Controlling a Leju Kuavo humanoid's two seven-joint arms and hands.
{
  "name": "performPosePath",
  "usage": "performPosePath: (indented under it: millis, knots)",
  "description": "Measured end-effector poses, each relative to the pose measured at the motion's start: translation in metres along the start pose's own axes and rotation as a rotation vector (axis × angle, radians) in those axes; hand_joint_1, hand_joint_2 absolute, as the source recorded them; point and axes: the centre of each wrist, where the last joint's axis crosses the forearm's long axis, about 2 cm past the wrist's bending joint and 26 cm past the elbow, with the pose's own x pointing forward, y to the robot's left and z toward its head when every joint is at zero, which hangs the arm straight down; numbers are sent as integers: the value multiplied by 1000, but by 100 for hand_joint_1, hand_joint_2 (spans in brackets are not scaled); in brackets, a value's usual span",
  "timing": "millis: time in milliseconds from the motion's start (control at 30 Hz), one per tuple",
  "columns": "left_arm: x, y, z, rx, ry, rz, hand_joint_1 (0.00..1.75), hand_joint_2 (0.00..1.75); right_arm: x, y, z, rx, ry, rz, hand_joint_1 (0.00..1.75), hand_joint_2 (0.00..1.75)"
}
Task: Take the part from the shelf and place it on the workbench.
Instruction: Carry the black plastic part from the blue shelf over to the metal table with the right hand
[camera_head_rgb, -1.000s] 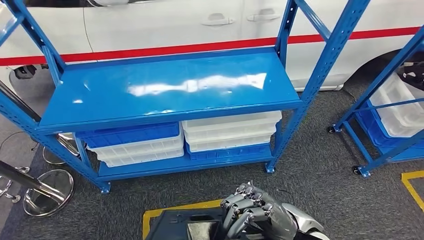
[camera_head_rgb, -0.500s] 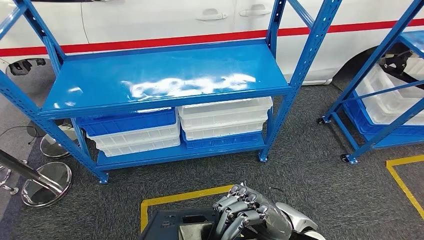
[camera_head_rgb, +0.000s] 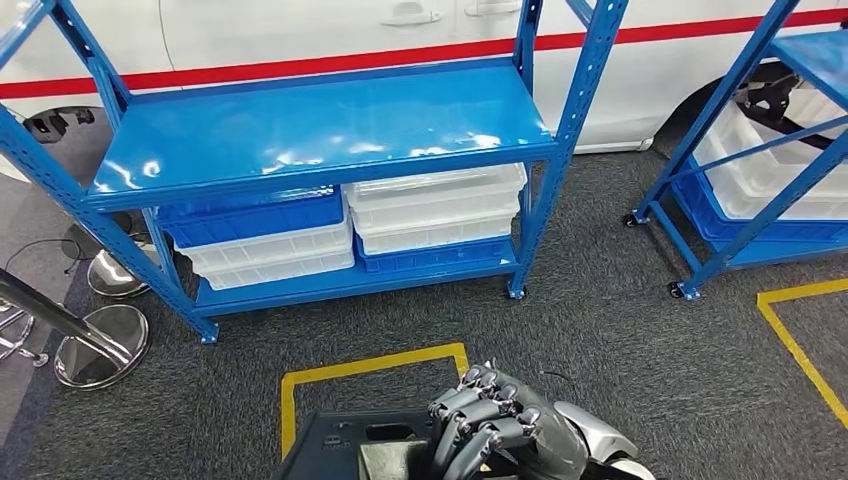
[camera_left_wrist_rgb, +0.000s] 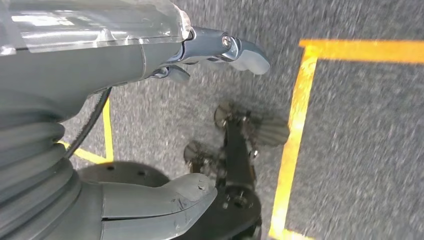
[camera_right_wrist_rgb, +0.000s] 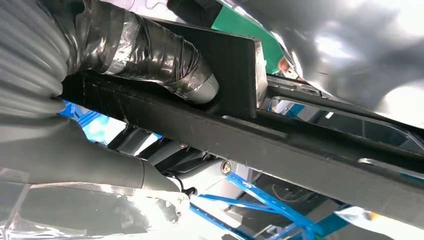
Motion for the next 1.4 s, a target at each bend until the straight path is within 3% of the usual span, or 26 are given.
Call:
performPosePath:
  millis: [733, 1400]
  knots:
    - [-2, -1, 1, 88, 74, -7, 0, 175, 1, 6, -7, 38, 33, 74, 175, 175]
    - [0, 1, 1, 202, 66, -55, 0, 175, 0, 7, -12, 26, 77, 131, 175, 175]
